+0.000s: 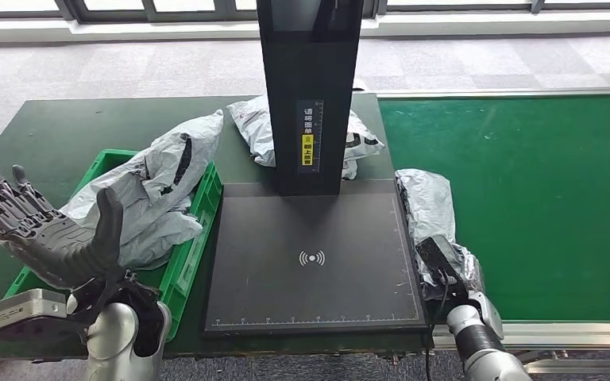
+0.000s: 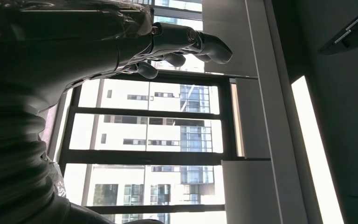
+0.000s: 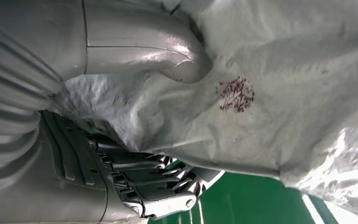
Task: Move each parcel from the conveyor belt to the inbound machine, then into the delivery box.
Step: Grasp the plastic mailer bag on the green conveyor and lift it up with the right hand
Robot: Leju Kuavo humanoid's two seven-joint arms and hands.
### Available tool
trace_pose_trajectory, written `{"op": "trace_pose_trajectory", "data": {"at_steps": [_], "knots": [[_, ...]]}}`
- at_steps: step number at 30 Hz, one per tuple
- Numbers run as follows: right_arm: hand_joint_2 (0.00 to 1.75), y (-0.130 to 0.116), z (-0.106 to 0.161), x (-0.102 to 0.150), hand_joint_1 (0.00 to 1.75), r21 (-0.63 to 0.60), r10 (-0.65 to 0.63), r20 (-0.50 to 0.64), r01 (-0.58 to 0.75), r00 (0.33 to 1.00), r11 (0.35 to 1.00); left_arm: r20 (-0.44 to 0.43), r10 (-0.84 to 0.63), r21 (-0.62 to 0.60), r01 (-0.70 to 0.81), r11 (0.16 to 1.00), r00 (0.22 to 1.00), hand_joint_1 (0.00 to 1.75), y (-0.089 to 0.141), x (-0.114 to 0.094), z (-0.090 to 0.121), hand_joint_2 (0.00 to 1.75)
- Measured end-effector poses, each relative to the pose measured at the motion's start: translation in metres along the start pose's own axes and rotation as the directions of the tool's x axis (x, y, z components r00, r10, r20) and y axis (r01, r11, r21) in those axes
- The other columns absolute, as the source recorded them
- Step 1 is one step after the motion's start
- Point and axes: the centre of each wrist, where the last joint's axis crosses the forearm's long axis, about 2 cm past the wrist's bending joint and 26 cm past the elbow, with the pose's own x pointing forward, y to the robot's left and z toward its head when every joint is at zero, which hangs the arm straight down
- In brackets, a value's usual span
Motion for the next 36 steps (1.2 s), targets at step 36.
{"op": "trace_pose_trajectory", "data": {"at_steps": [36], "knots": [[1.75, -0.022, 0.023, 0.022, 1.75, -0.653, 0.094, 0.425, 0.233, 0.901, 0.721, 0.002, -0.037, 0.016, 0.037, 0.999, 0.999, 0.00, 0.006, 0.009, 0.011, 1.75]]}}
